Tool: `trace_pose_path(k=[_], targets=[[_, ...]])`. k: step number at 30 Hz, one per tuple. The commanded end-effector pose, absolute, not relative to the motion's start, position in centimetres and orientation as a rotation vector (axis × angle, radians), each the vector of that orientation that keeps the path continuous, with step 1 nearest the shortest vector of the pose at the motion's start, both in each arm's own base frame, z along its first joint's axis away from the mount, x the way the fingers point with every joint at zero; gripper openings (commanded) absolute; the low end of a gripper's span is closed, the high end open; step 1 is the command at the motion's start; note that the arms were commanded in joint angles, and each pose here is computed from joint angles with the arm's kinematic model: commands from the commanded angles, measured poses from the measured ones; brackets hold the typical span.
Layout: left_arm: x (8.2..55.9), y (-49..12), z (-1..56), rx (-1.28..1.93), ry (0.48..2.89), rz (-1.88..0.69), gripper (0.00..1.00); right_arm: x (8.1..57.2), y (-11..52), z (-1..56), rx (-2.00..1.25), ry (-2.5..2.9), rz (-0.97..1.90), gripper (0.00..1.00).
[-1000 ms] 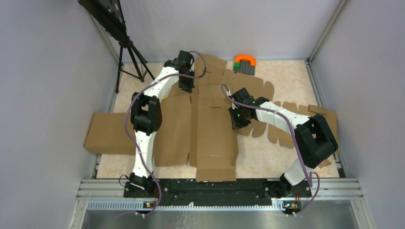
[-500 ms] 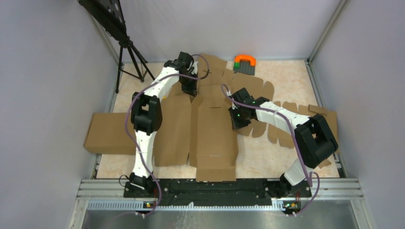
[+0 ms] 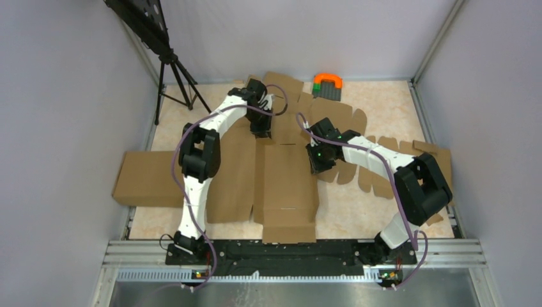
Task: Fold the paper box
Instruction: Fold the paper box at the center of the board.
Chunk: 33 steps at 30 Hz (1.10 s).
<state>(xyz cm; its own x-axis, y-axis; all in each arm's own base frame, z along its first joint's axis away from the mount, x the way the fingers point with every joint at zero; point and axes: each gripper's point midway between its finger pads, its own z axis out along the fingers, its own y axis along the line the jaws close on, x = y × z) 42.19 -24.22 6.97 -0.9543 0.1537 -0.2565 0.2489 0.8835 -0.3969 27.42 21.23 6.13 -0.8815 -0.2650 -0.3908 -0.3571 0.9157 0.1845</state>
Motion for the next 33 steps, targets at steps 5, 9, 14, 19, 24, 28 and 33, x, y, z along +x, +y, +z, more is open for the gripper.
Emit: trace_pose_path(k=[5, 9, 14, 19, 24, 28, 33], targets=[[42.8, -26.9, 7.1, 0.194, 2.729, -0.633, 0.00, 28.7, 22.7, 8.5, -0.489, 2.628, 0.447, 0.22], [43.3, -27.1, 7.0, 0.158, 2.705, -0.606, 0.00, 29.5, 22.2, 9.1, -0.444, 2.605, 0.399, 0.44], [43.9, -27.1, 7.4, 0.144, 2.671, -0.595, 0.00, 31.0, 21.7, 10.4, -0.368, 2.558, 0.418, 0.55], [44.2, -27.2, 7.9, 0.154, 2.659, -0.601, 0.00, 32.3, 21.6, 10.8, -0.314, 2.528, 0.507, 0.54], [43.9, -27.4, 7.9, 0.159, 2.660, -0.620, 0.00, 32.9, 22.5, 11.4, -0.322, 2.498, 0.552, 0.38], [43.9, -27.7, 7.8, 0.157, 2.653, -0.645, 0.00, 33.0, 23.1, 11.0, -0.331, 2.515, 0.584, 0.31], [44.1, -27.8, 8.3, 0.165, 2.637, -0.649, 0.00, 33.0, 22.7, 9.8, -0.328, 2.547, 0.548, 0.30]])
